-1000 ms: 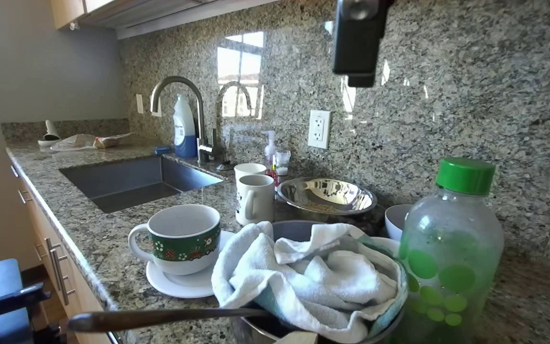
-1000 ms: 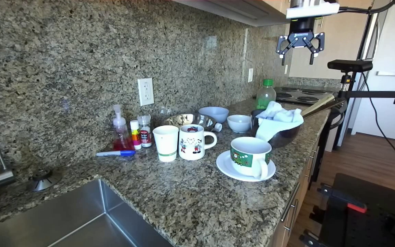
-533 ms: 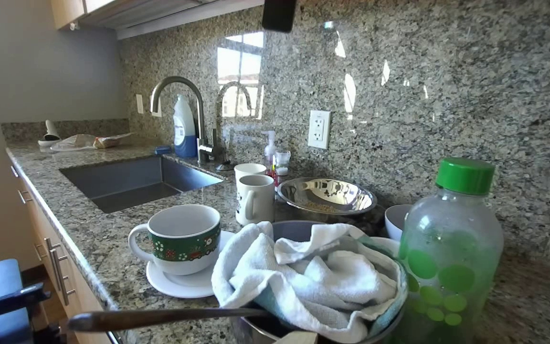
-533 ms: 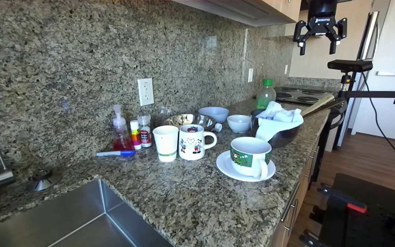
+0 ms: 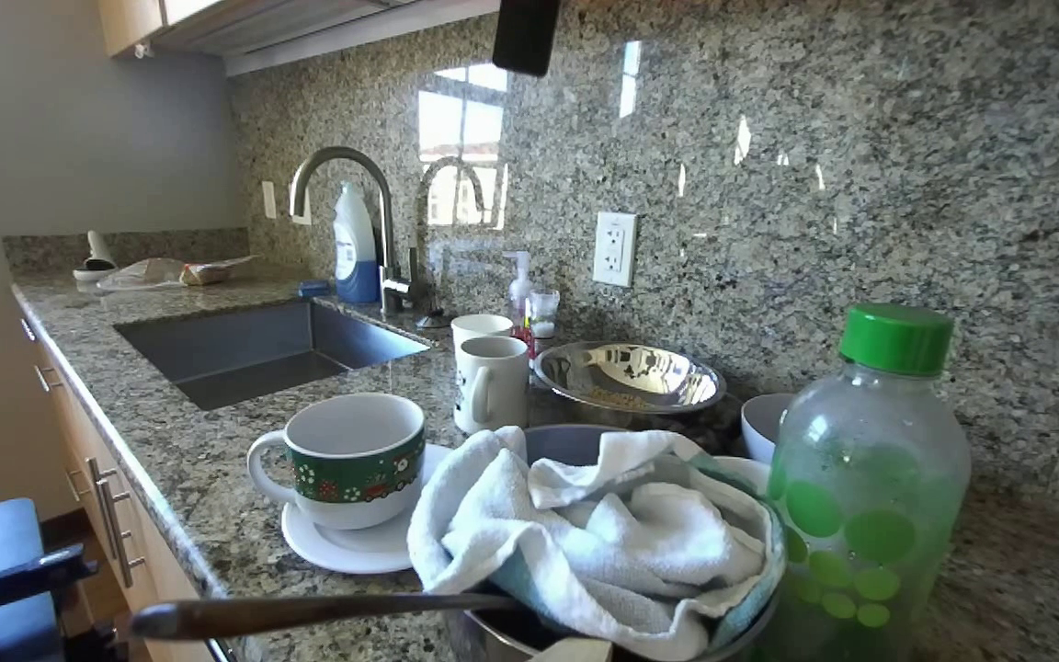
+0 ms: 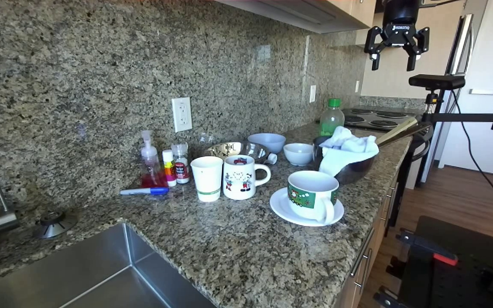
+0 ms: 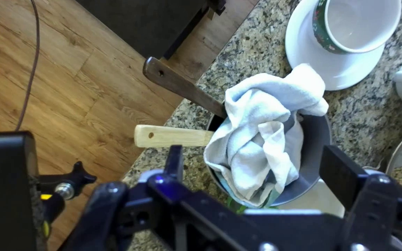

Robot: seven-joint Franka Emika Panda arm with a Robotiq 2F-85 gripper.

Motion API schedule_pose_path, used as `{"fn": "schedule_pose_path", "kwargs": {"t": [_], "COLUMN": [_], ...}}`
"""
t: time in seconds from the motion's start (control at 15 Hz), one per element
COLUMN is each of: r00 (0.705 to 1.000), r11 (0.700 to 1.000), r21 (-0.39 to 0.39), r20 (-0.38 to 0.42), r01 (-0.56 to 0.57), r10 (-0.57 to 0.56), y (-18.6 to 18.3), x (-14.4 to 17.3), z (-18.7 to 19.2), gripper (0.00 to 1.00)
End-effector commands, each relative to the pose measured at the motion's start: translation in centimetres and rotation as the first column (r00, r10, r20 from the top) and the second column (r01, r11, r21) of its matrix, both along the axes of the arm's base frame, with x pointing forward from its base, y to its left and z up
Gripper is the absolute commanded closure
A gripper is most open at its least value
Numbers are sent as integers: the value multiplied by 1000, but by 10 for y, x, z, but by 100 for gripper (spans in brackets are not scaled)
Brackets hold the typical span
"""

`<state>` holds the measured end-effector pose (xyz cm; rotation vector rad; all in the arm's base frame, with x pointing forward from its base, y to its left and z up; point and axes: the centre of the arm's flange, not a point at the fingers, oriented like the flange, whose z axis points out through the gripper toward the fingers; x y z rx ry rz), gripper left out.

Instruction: Use the towel to wipe the inside of the mug on the plate, then put it in the silver bowl next to the plate

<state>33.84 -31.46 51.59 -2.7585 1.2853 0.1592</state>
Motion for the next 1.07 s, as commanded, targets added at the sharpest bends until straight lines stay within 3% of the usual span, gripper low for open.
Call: {"fn": "schedule_pose_path", "kwargs": {"t": [0.0, 0.2, 0.47, 0.73, 1.0], "r00": [985, 946, 858, 738, 590], "r11": [980, 934, 833, 687, 505], "r21": [107, 163, 208, 273, 339], "r20": [60, 110, 149, 179, 227], "r01": [-167, -319, -513, -673, -794], "r10": [161, 304, 491, 651, 775], "y": [-7, 6, 33, 63, 86], "x": [18, 33, 54, 60, 51], "z": [-10, -24, -38, -43, -43], "gripper": [0, 0, 0, 0, 0]}}
